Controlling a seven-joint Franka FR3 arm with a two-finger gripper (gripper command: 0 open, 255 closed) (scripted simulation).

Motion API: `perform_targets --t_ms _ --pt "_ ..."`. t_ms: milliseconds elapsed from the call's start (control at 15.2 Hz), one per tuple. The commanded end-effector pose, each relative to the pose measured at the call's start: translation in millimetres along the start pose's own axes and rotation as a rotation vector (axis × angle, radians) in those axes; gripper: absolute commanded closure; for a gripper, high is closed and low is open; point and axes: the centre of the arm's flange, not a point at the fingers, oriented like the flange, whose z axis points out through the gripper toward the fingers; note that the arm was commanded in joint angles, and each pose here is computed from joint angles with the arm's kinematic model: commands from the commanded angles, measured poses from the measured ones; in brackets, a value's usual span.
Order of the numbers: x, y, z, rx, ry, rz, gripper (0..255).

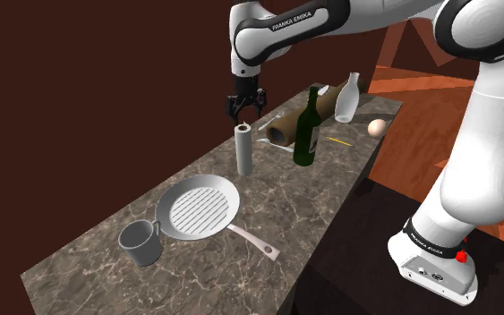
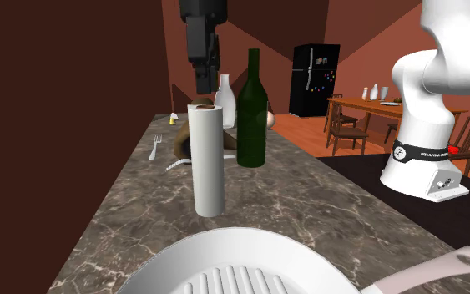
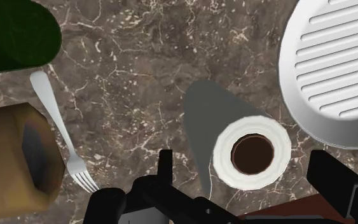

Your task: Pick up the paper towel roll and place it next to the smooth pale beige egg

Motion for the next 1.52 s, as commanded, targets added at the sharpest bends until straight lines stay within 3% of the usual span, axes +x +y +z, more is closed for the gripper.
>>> perform_targets --t_ms 0,528,1056,1122,1452 --pt "22.3 -9.6 11.5 0.007 -0.008 0.010 0" --pt "25.8 -11.7 53.2 0.009 -0.010 0.012 0" --pt "25.8 -11.7 53.2 0.009 -0.010 0.012 0" --pt "25.8 -11.7 53.2 0.009 -0.010 0.012 255" --pt "25.8 -11.7 52.9 0.009 -0.010 0.011 255"
